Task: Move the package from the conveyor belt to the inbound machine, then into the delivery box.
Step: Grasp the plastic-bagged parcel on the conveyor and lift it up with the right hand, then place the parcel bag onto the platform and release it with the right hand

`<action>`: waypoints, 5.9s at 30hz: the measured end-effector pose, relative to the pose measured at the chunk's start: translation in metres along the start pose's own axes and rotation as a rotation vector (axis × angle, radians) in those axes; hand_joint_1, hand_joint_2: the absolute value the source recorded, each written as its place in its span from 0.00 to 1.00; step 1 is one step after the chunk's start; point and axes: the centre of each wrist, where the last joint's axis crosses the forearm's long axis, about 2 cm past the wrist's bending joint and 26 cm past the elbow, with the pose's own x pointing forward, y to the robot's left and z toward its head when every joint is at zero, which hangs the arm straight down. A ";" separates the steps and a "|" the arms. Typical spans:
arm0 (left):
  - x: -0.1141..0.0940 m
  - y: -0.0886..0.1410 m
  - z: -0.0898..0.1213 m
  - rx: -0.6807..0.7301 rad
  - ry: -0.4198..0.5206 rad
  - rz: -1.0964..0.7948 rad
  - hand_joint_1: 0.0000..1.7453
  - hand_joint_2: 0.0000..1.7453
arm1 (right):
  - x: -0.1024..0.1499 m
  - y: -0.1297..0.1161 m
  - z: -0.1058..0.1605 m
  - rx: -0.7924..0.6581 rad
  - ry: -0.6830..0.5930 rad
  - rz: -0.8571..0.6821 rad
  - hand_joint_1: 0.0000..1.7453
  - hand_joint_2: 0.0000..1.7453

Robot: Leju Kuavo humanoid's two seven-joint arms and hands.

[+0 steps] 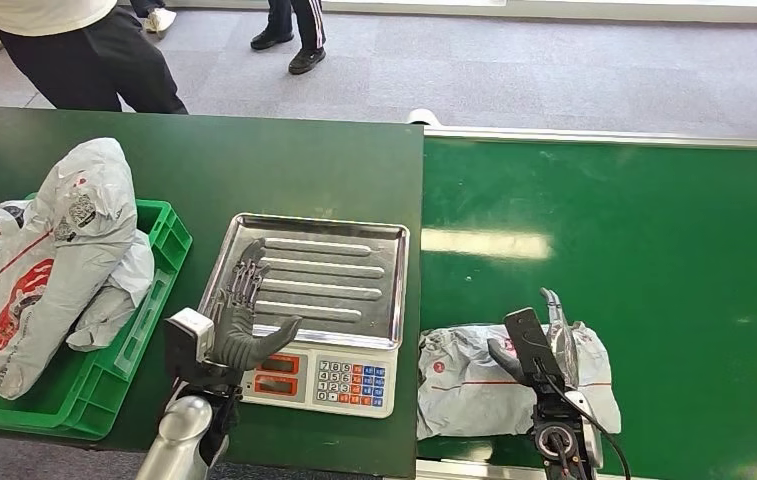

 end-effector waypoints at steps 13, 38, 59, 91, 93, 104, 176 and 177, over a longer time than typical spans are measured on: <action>-0.003 0.002 0.009 0.032 0.012 -0.003 0.00 1.00 | -0.023 0.017 0.022 0.119 0.110 0.142 0.00 1.00; -0.003 0.004 0.008 0.048 0.009 0.005 0.00 1.00 | -0.045 0.030 0.038 0.184 0.176 0.211 1.00 1.00; -0.004 0.007 0.009 0.063 -0.001 -0.008 0.00 1.00 | -0.050 0.029 0.027 0.196 0.099 0.169 1.00 1.00; -0.005 0.008 0.014 0.045 0.004 -0.013 0.00 1.00 | -0.026 -0.083 0.021 -0.360 -0.155 0.238 1.00 1.00; -0.005 0.008 0.014 0.041 0.001 -0.010 0.00 1.00 | -0.019 -0.090 0.019 -0.375 -0.206 0.270 1.00 1.00; -0.004 0.010 0.008 0.054 -0.045 0.006 0.00 1.00 | 0.060 -0.117 -0.037 -0.367 -0.521 0.493 1.00 1.00; -0.007 -0.004 -0.029 0.189 -0.103 -0.029 0.00 1.00 | 0.139 0.009 -0.115 0.543 -0.913 0.825 0.49 1.00; -0.007 -0.004 -0.030 0.186 -0.104 -0.029 0.00 1.00 | 0.140 0.010 -0.114 0.517 -0.947 0.824 0.25 1.00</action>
